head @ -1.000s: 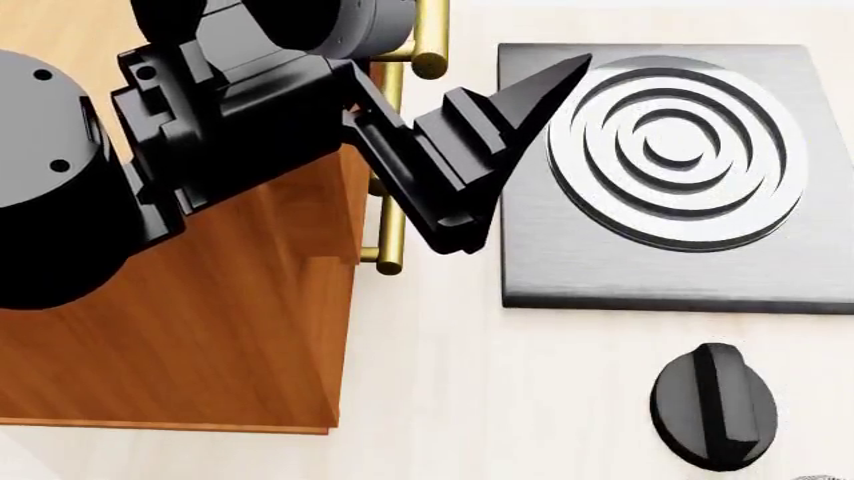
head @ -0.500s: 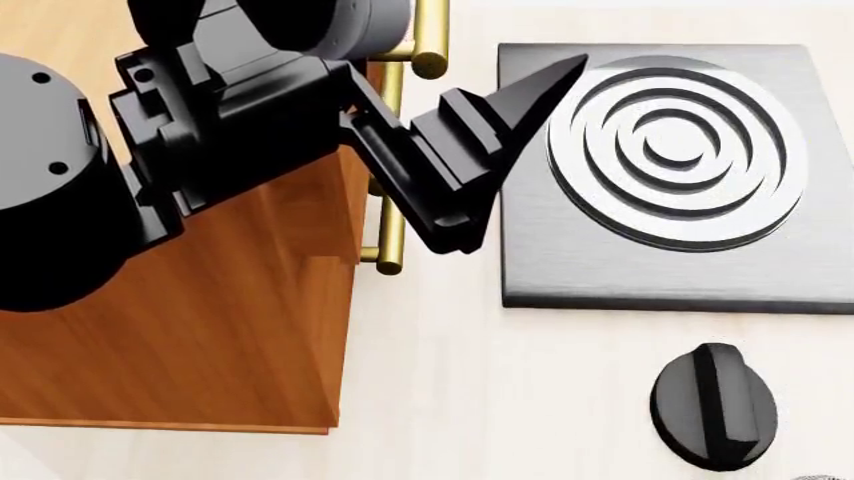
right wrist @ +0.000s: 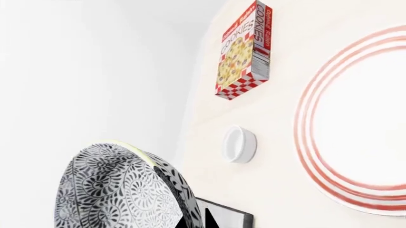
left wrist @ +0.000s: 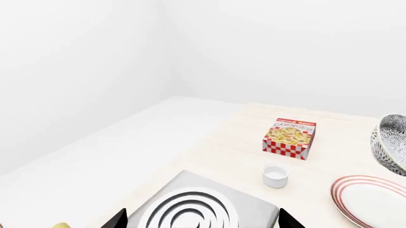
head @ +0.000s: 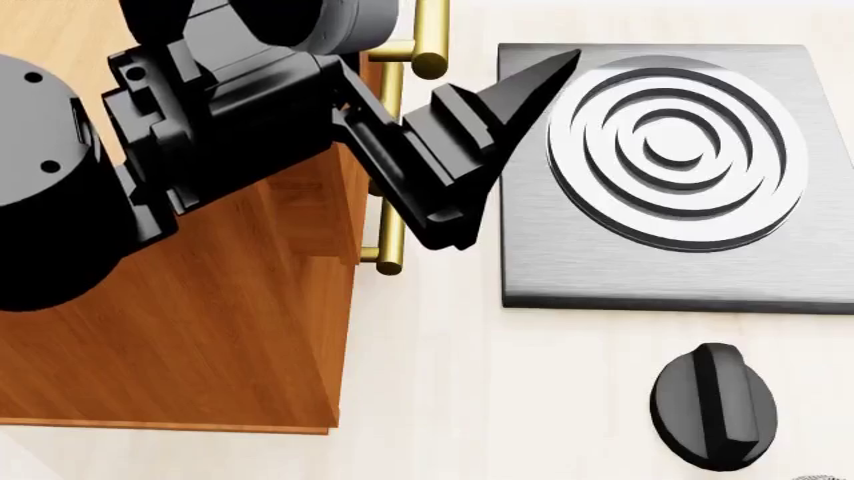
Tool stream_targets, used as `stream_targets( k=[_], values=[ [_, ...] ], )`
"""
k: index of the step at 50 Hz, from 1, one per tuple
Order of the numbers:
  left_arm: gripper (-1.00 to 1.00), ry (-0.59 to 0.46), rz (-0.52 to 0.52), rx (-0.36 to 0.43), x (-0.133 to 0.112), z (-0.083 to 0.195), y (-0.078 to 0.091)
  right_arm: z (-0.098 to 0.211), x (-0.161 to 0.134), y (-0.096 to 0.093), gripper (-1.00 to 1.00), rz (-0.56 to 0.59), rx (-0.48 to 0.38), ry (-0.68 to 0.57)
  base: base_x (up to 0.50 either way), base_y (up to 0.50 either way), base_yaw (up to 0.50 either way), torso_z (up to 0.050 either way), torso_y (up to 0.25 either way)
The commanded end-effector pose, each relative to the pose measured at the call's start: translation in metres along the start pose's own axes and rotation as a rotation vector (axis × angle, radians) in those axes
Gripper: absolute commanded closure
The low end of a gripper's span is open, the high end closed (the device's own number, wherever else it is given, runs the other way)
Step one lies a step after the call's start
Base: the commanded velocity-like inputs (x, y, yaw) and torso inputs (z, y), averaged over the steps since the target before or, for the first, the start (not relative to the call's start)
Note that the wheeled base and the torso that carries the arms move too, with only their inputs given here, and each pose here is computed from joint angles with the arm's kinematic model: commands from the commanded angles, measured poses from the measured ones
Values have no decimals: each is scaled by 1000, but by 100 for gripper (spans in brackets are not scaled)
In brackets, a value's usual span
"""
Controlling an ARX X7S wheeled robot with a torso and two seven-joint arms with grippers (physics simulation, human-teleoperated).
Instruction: Pick the akita bowl on the wooden cabinet and place it on the plate.
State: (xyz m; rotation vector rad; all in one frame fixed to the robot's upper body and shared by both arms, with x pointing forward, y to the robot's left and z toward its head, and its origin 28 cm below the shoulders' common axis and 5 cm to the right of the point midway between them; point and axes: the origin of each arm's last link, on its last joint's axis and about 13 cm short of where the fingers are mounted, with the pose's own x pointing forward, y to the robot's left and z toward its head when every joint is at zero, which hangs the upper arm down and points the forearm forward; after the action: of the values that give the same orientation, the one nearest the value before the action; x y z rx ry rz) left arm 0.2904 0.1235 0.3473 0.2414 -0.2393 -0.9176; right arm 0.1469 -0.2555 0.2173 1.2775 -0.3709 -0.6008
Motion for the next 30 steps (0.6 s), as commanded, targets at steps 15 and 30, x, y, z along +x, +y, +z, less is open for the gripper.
stream_targets(
  k=[15,30],
  values=[
    [-100,3,4,-5,-1,-4,1,7,11,4,100,-57,-2,-30,0,0,0,0,1],
    [-100,3,5,-5,-1,-4,1,12,14,1,100,-80,1,-53,0,0,0,0,0]
  ],
)
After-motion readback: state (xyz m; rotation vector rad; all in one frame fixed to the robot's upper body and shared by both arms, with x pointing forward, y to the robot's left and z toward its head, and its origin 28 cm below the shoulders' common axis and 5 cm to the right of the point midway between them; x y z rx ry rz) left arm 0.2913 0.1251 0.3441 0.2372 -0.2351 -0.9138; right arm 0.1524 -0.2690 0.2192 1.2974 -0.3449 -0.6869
